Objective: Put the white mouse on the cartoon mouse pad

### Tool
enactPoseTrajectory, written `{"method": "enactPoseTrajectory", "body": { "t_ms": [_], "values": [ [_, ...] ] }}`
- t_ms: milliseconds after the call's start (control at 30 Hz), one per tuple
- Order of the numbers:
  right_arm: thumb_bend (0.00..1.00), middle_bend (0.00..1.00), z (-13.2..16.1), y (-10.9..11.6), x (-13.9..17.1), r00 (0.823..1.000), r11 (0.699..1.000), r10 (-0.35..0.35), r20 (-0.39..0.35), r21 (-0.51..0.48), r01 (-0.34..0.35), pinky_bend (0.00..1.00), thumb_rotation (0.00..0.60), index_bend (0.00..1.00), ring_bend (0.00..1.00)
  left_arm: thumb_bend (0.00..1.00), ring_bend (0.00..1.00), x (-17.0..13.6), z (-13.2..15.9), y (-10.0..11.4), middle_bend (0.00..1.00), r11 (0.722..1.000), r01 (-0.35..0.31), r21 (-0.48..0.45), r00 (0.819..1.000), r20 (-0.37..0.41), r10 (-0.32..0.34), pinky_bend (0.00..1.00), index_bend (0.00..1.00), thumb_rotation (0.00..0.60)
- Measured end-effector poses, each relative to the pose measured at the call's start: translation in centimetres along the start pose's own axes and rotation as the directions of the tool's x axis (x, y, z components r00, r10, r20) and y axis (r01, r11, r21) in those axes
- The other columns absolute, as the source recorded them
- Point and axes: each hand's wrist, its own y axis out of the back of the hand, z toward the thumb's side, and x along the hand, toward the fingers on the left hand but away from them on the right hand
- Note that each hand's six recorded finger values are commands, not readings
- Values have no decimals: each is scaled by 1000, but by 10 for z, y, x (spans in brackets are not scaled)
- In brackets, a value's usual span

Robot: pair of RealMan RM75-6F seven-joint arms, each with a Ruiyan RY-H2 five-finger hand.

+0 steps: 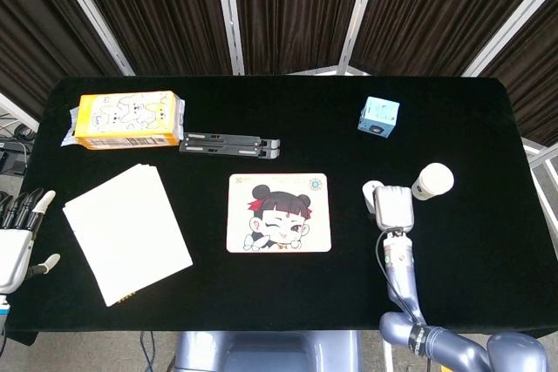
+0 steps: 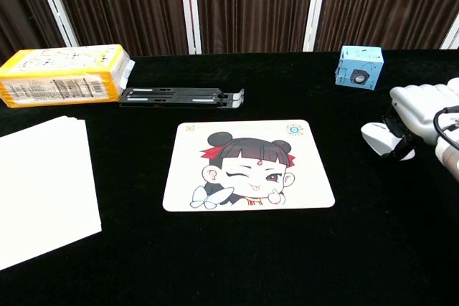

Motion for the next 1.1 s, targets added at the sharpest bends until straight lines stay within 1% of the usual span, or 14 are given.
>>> {"method": "enactPoseTrajectory", "body": {
  "t_ms": [233,600,700,733,800,833,867,900,1000,1100],
  "values": [
    [23,882,-10,6,-5,999,999,-23,23,24,22,639,600,867,724,160,0,0,0,0,0,1000,3,1,1000,1,-3,0,0,600],
    [25,882,-23,9,-8,998,998,-34,61,57,30,631,600,867,723,160,0,-1,1,-1,0,1000,5,1,1000,1,-5,0,0,600],
    [25,881,-26,10,-10,997,997,-42,65,68,38,604,600,867,722,161,0,-1,1,-1,0,1000,6,-1,1000,2,-6,0,0,600],
    [25,865,-26,10,-10,997,997,-42,68,66,37,578,600,867,707,160,0,-1,1,-1,0,1000,6,-1,1000,1,-6,0,0,600],
    [25,799,-25,10,-9,997,998,-37,70,54,33,520,600,862,649,160,0,-1,0,-1,0,1000,6,-1,1000,0,-6,0,0,600],
    [24,741,-24,10,-8,997,998,-35,68,48,32,480,600,844,602,160,0,-1,0,-1,0,1000,6,0,1000,0,-6,0,0,600],
    [24,680,-22,10,-6,997,999,-31,65,37,29,440,600,809,555,160,0,-1,0,-1,0,1000,6,0,1000,0,-6,0,0,600],
    [24,640,-20,11,-5,998,999,-28,61,28,26,413,600,779,524,160,0,-1,1,-1,0,1000,6,0,1000,1,-6,0,0,600],
    [24,478,-10,13,2,999,1000,-15,37,-8,16,290,600,646,370,160,0,-1,1,-1,0,1000,6,1,1000,2,-6,0,9,600],
    [25,393,3,18,10,1000,999,2,4,-39,-2,205,600,572,271,160,0,-1,1,0,0,1000,6,0,1000,3,-6,0,12,600]
  ]
}}
